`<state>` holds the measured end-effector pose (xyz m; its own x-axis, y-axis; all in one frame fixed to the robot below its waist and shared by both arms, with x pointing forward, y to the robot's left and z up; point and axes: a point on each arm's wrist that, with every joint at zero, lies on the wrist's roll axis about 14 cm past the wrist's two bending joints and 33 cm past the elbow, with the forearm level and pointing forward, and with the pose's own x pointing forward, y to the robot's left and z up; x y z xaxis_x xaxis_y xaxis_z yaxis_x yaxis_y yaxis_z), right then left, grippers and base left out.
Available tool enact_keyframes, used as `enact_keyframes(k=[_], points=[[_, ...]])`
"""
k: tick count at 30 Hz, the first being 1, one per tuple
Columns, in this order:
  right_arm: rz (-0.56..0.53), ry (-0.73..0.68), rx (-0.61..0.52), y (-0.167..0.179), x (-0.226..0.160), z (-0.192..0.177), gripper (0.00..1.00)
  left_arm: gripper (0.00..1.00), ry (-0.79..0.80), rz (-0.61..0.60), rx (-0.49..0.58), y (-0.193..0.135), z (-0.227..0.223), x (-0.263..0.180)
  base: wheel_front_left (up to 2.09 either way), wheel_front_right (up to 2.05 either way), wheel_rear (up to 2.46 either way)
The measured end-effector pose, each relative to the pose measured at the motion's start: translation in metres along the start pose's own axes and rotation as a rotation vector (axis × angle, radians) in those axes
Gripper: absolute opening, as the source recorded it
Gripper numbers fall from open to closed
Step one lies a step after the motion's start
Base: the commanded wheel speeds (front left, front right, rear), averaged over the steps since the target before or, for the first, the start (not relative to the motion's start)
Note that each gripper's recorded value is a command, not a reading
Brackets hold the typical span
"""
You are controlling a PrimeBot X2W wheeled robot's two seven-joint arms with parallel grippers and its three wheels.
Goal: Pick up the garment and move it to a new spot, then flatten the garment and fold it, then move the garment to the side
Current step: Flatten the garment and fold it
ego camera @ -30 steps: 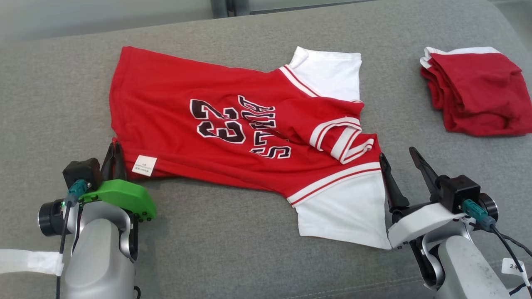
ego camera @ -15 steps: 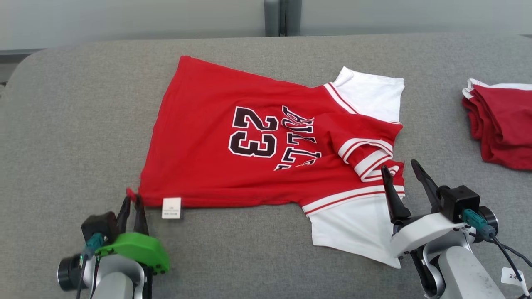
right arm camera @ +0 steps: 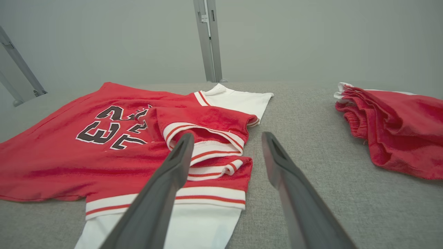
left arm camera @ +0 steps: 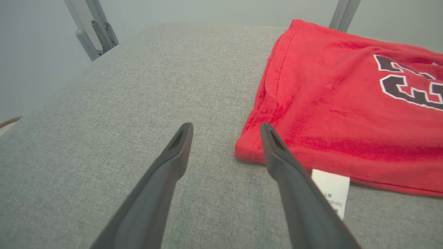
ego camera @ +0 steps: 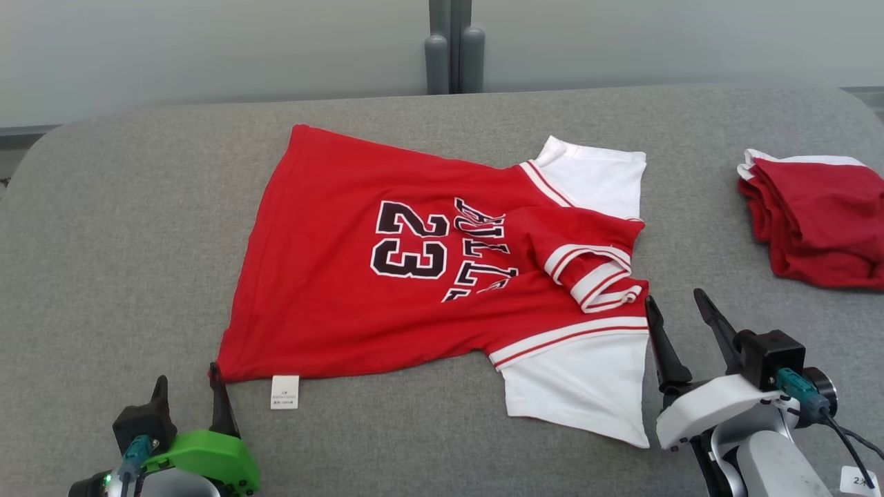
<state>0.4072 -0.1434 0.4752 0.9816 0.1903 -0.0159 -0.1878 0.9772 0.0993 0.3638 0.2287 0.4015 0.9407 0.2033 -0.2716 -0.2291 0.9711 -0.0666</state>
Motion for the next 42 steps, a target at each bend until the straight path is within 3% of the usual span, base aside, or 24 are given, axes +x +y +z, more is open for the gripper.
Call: enact_keyframes(k=[18, 42], points=[[-0.085, -0.011, 0.01, -0.016, -0.038, 0.002, 1.0, 1.0, -0.114, -0.111, 0.06, -0.029, 0.029, -0.013, 0.0, 0.0, 0.0], [-0.067, -0.016, -0.001, -0.007, -0.046, 0.003, 1.0, 1.0, -0.109, -0.182, 0.097, -0.043, 0.022, -0.027, 0.0, 0.0, 0.0]])
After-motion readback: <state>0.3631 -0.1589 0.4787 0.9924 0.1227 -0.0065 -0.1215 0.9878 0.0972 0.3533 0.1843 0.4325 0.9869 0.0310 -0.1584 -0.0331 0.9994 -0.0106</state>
